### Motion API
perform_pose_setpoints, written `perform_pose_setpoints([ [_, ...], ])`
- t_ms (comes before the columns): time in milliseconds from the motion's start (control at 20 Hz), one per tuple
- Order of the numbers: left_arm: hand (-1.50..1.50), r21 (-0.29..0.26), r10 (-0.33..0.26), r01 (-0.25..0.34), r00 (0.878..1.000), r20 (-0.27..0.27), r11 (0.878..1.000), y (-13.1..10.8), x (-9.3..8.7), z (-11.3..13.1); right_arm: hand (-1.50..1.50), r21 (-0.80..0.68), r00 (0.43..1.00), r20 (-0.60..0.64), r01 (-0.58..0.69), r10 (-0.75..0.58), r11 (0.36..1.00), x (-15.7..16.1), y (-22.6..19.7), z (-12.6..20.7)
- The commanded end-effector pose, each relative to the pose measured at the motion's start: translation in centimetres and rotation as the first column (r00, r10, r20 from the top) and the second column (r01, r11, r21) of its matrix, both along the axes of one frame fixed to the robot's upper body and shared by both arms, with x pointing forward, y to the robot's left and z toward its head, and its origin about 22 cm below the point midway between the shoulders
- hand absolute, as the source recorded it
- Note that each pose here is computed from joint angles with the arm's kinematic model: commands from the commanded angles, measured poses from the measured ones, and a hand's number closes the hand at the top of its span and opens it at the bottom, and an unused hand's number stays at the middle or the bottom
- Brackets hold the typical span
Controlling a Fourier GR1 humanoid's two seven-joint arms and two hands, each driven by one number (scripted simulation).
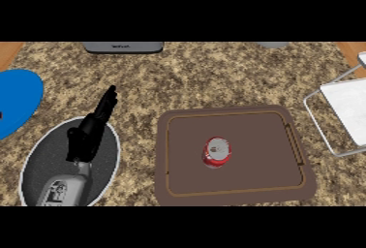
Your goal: Pick the croissant from the tray and place it in the tiered shelf
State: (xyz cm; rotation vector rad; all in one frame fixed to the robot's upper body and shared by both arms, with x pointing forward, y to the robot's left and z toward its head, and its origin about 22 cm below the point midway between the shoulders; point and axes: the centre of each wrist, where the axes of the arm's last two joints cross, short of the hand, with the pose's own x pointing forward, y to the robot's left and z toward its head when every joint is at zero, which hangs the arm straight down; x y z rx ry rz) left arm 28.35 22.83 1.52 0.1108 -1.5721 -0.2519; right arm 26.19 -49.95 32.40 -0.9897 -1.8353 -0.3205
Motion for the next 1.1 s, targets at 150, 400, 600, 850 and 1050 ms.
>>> perform_pose_setpoints([
  [150,0.00,-0.008,0.005,-0.005,1.000,-0.002,1.000,-1.0,-1.4,-0.1,-1.50,0.185,0.985,0.104,0.118,-0.138,0.976,-5.4,-5.1,4.8],
  [400,0.00,-0.004,0.018,-0.018,1.000,0.000,1.000,0.0,-0.8,-0.5,-1.50,0.259,0.986,-0.074,0.164,-0.150,0.952,-10.4,-9.6,5.0],
  [600,0.00,-0.003,0.044,-0.044,0.999,-0.012,0.999,0.6,-2.1,-1.8,-1.50,0.222,0.974,-0.177,0.180,-0.142,0.958,-14.7,-12.3,4.6],
  [850,0.00,-0.022,0.033,-0.034,0.999,-0.018,0.999,1.0,-1.0,-0.9,-1.50,0.171,0.966,-0.222,0.170,-0.131,0.970,-18.6,-15.0,3.4],
  [1050,0.00,0.000,0.049,-0.049,0.999,-0.024,0.999,1.1,-1.4,-0.1,-1.50,0.186,0.970,-0.231,0.122,-0.077,0.975,-21.3,-16.3,1.8],
])
